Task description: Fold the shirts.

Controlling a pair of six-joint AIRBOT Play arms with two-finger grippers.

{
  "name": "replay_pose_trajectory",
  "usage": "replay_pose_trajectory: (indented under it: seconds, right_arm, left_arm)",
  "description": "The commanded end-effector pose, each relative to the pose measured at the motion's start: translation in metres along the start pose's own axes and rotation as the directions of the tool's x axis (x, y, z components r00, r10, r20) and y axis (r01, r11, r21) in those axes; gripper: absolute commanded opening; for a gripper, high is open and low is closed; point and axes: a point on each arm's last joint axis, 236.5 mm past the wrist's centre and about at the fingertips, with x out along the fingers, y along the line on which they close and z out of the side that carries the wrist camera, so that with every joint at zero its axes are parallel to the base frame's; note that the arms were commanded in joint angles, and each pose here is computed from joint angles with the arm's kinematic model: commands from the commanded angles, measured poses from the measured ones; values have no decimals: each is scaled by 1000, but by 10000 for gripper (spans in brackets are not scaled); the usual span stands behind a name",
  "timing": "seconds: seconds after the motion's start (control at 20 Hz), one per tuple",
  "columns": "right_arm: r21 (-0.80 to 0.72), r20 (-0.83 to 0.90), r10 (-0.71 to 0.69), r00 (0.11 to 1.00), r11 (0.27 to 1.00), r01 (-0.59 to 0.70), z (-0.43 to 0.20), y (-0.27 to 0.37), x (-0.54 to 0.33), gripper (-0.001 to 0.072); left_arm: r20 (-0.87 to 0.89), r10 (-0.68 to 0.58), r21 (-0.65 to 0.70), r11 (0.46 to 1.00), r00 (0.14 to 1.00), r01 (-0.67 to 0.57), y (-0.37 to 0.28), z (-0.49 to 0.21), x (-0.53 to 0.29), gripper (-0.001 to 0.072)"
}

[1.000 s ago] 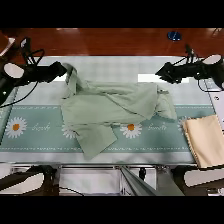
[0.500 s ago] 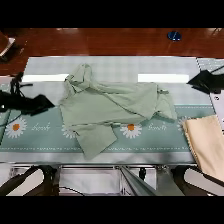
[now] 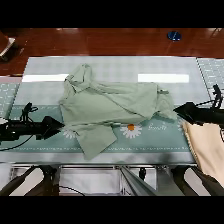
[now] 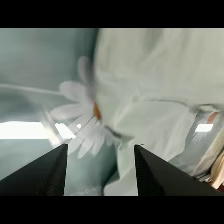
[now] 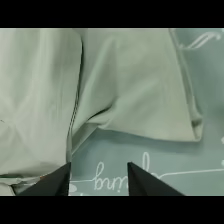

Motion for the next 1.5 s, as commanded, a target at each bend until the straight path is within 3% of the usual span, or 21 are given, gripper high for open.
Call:
replay_pose_trajectory:
  seconds: [0.0, 0.2, 0.25, 0.3, 0.35, 0.5, 0.6, 0.75, 1.05, 1.15, 1.45]
  right_arm:
    - [28, -10, 28, 1000, 999, -28, -13, 0, 7, 407]
    - [36, 11, 21, 1000, 999, -21, -8, -1, 6, 407]
    - [43, 31, 12, 999, 999, -14, -3, -3, 6, 407]
    - [58, 59, 5, 998, 998, -9, 5, -6, 3, 407]
    - [85, 98, -6, 995, 996, -2, 16, -12, -3, 407]
    - [203, 162, -92, 982, 978, 58, 37, -52, -23, 407]
    - [259, 64, -132, 989, 959, 111, 19, -76, -17, 407]
    - [295, -88, -95, 992, 948, 117, -7, -86, 4, 407]
    - [400, -95, 53, 994, 917, -11, 2, -80, 39, 407]
    - [419, -65, 90, 994, 906, -55, 12, -78, 45, 407]
    - [322, -130, 57, 990, 947, -12, 30, -57, 83, 407]
  left_arm:
    - [53, -45, -2, 999, 998, 45, -11, 5, 23, 508]
    - [115, 8, 48, 999, 993, -14, -20, 18, 49, 484]
    - [125, 26, 47, 998, 992, -32, -19, 20, 54, 405]
    - [123, 33, 51, 998, 992, -40, -19, 20, 57, 253]
    - [118, 34, 55, 998, 992, -41, -20, 19, 59, 10]
    - [118, 32, 64, 997, 993, -39, -22, 20, 58, 17]
    - [116, 30, 64, 997, 993, -38, -22, 20, 58, 17]
    - [116, 30, 64, 997, 993, -38, -22, 20, 58, 17]
    - [116, 30, 64, 997, 993, -38, -23, 20, 58, 18]
    - [116, 30, 63, 997, 993, -37, -23, 20, 58, 18]
    - [115, 30, 64, 997, 993, -37, -23, 20, 58, 17]
